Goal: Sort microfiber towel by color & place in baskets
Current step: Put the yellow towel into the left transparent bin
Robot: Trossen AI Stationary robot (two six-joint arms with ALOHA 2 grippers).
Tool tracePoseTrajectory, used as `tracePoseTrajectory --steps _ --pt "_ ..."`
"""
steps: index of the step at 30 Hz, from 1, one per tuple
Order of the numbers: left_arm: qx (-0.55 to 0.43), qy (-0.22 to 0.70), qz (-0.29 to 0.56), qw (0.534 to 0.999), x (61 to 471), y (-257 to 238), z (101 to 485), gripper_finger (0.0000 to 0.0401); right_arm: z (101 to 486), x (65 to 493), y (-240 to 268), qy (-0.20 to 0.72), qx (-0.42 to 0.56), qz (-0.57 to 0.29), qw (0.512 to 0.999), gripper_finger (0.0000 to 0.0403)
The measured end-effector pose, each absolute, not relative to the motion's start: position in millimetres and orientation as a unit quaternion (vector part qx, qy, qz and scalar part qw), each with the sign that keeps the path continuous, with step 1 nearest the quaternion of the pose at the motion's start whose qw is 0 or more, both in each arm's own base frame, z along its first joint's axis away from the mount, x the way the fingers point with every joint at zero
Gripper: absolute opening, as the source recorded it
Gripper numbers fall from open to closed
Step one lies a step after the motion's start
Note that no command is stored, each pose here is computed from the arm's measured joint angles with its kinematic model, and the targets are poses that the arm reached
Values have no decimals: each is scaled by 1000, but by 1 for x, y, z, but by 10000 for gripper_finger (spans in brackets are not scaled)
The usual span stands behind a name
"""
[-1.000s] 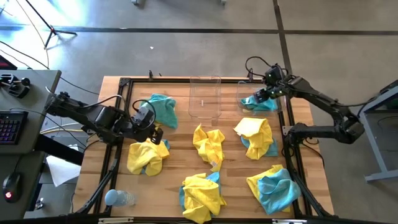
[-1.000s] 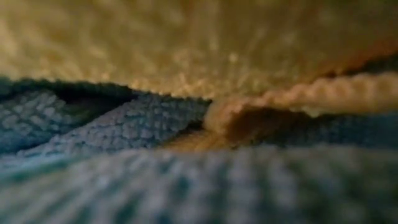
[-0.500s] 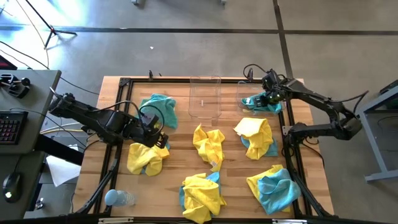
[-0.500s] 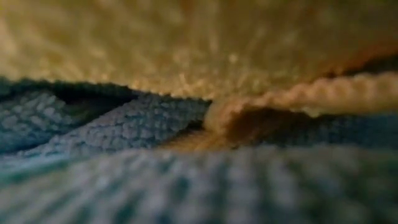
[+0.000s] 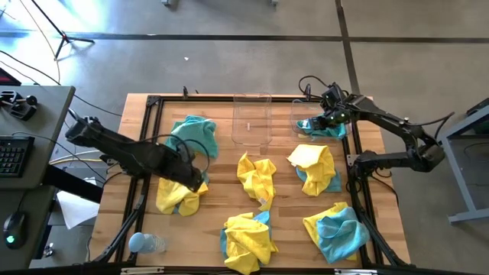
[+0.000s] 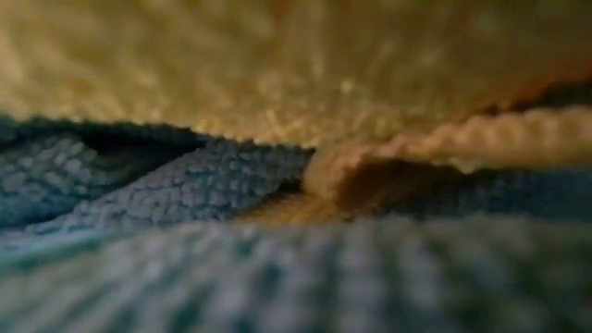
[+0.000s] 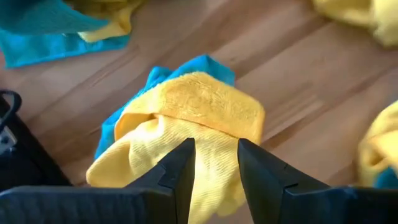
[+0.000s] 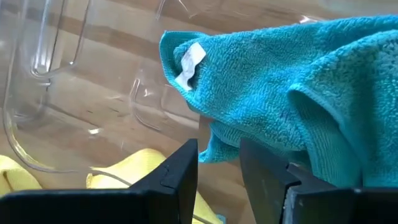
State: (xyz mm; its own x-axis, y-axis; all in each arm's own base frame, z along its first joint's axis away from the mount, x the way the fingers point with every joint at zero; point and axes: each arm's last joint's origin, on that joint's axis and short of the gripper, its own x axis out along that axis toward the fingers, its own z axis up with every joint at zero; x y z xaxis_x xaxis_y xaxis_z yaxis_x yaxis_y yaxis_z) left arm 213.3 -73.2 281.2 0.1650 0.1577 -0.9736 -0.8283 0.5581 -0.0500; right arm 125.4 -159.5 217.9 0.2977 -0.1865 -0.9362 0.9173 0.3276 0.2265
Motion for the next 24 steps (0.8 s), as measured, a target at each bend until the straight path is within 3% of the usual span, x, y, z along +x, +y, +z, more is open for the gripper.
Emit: tracePoseTrajectory --steps 4,13,20,24 --pt "-243 594 314 700 222 -84 266 111 218 125 -157 440 424 -391 688 113" --pt "-30 702 177 689 238 -108 228 111 247 114 -139 370 423 -367 741 113" --pt "44 752 114 648 245 -113 195 108 311 98 -116 265 411 -350 799 113" --pt "36 776 89 624 242 -112 173 61 359 86 -97 207 379 -340 836 113"
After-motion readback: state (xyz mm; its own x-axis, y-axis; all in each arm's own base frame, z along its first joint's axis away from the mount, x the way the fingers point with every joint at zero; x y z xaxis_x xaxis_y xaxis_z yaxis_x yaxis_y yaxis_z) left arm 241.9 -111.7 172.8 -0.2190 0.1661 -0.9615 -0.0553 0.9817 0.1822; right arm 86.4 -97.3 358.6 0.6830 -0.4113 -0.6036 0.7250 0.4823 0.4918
